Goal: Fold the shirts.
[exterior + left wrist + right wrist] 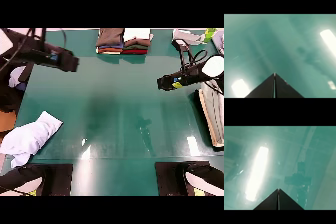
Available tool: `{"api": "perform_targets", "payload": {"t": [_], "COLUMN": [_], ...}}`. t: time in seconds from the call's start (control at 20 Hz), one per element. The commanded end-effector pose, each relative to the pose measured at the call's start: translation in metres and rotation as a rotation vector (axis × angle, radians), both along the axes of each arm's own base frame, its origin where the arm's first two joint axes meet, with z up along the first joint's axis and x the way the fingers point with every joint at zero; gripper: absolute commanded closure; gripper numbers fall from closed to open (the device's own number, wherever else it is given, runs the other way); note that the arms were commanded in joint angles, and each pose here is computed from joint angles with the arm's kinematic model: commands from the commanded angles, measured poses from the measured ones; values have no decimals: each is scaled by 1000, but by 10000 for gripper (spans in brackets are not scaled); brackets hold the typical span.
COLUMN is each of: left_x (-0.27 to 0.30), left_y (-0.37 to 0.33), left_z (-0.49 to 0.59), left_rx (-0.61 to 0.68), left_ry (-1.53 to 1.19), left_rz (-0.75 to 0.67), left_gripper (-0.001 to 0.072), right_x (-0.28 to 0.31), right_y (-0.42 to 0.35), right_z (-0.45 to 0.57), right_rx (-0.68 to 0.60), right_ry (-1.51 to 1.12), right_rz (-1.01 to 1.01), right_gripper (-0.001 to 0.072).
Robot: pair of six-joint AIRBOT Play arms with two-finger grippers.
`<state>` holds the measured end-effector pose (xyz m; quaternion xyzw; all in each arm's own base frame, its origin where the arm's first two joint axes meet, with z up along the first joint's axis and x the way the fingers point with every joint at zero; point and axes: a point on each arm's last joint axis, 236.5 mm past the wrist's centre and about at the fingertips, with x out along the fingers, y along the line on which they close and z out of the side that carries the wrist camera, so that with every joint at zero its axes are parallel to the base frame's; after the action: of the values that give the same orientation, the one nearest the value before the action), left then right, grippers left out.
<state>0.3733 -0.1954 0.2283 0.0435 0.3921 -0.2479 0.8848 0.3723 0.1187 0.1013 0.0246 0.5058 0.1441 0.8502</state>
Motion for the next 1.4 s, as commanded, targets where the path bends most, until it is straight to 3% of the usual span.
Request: {"api": "perform_targets", "payload": {"t": [0.0,0.3,0.5,0.55,0.6,0.65,0.8,1.0,1.15,1.35], "left_x": [-15,-99,-138,-147,-155,-161,-177,-186,-183,-131], "left_y": [78,215,246,248,249,248,245,243,243,239], "left_z": [-18,-87,-156,-176,-194,-212,-253,-272,-263,-170], "left_rx": [109,226,254,259,265,269,275,275,264,179], "left_ry": [101,252,428,478,518,549,610,645,639,409], "left_rz": [171,524,610,616,615,609,606,612,629,637], "left_gripper": [680,680,679,634,360,181,180,190,679,682], "right_x": [0,0,-1,-2,-3,-3,-3,-3,-2,2], "right_y": [0,0,0,0,0,0,0,0,0,-1], "right_z": [0,0,-1,-1,-2,-2,-2,-2,-1,23], "right_rx": [-1,0,-1,-2,-4,-4,-4,-4,-3,17], "right_ry": [1,0,4,10,16,17,16,16,9,-80], "right_rz": [1,0,2,3,4,4,4,4,3,-8], "right_gripper": [695,695,695,695,695,695,695,695,695,695]}}
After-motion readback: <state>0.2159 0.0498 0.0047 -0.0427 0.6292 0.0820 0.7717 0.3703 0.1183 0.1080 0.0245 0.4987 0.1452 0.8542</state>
